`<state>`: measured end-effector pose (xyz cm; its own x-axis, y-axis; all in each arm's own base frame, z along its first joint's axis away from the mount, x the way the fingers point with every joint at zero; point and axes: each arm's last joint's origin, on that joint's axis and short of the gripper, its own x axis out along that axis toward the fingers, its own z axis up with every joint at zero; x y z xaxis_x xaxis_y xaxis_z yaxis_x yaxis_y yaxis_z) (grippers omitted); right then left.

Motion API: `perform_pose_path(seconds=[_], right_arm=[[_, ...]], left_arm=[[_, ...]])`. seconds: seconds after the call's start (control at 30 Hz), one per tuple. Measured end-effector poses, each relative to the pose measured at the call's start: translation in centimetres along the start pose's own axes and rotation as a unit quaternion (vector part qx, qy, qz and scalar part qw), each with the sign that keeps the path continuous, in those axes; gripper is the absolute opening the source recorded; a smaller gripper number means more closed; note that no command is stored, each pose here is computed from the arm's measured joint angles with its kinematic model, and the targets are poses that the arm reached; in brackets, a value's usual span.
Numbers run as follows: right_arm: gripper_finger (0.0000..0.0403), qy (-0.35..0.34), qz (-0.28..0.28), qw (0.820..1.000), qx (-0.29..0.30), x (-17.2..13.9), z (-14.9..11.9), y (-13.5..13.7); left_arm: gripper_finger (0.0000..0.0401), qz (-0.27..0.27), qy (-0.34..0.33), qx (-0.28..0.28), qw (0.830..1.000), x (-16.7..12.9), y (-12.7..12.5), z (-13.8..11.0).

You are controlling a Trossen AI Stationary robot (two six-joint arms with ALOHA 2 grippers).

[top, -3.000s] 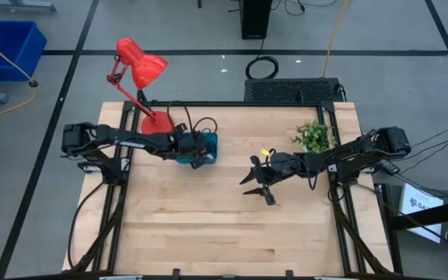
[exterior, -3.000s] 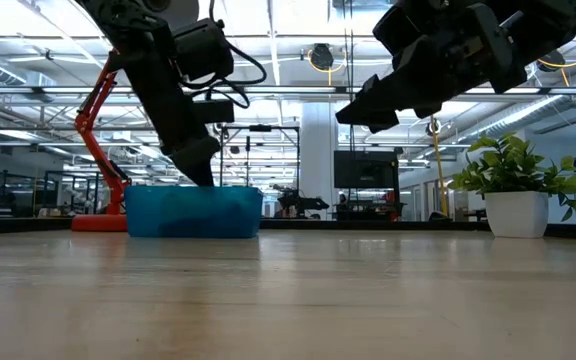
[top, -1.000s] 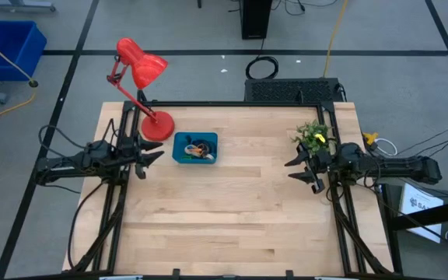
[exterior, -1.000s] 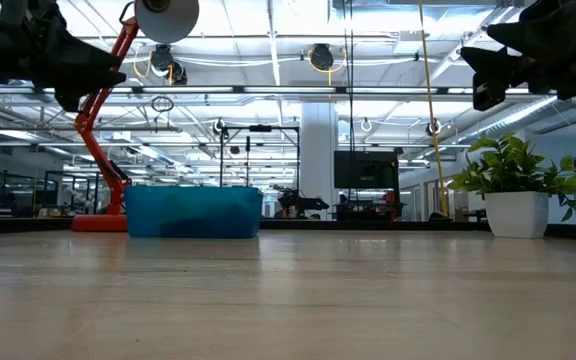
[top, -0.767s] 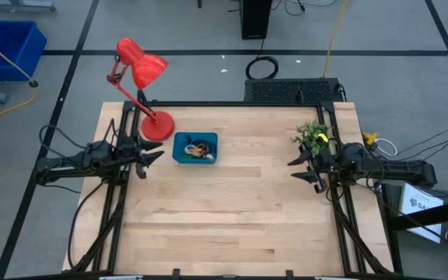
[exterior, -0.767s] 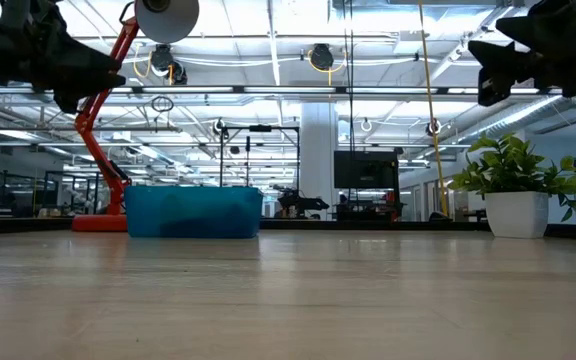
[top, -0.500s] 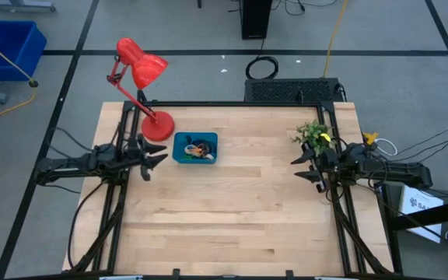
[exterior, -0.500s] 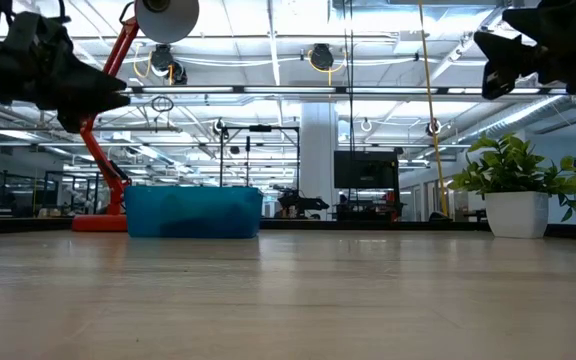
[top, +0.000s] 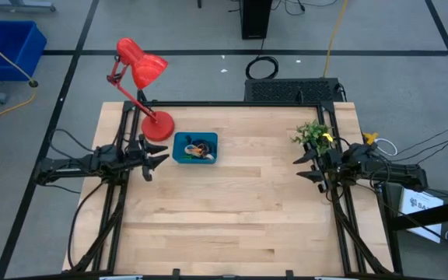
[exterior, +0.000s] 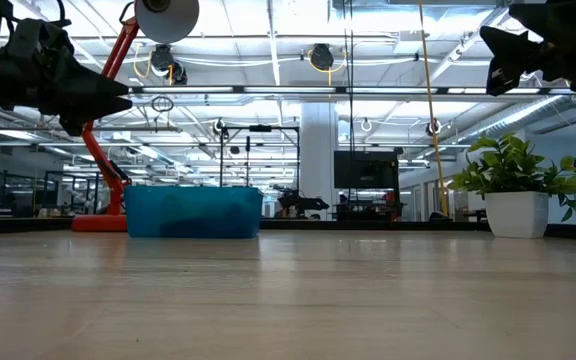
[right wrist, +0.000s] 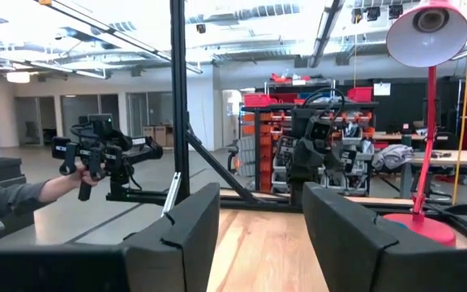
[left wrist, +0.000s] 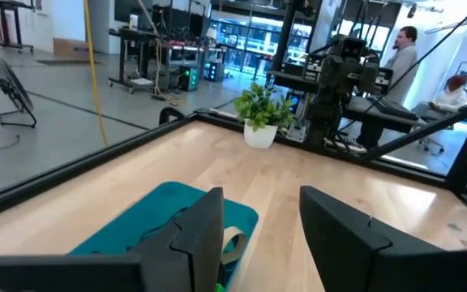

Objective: Pick and place rubber bands into bin
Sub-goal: Return to Home Position

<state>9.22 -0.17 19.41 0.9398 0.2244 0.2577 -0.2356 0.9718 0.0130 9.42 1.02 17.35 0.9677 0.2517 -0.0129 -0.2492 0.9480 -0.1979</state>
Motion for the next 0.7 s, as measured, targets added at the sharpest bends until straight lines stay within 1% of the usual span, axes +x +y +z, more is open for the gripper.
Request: perform_pose_path(seconds=[0.23, 0.43, 0.7], right_arm=[[0.0172, 0.001, -0.003, 1.000, -0.018, -0.03, -0.02, -0.01], [0.0174, 0.001, -0.004, 1.000, -0.008, -0.03, -0.04, -0.01], [0.0173, 0.011, -0.005, 1.000, -0.019, 0.02, -0.22, -0.05]], left_arm=[[0.0170, 0.000, 0.000, 0.006, 1.000, 0.00, 0.00, 0.00], [0.0170, 0.000, 0.000, 0.007, 1.000, 0.00, 0.00, 0.00], [0.0170, 0.000, -0.001, 0.007, 1.000, 0.01, 0.00, -0.01]])
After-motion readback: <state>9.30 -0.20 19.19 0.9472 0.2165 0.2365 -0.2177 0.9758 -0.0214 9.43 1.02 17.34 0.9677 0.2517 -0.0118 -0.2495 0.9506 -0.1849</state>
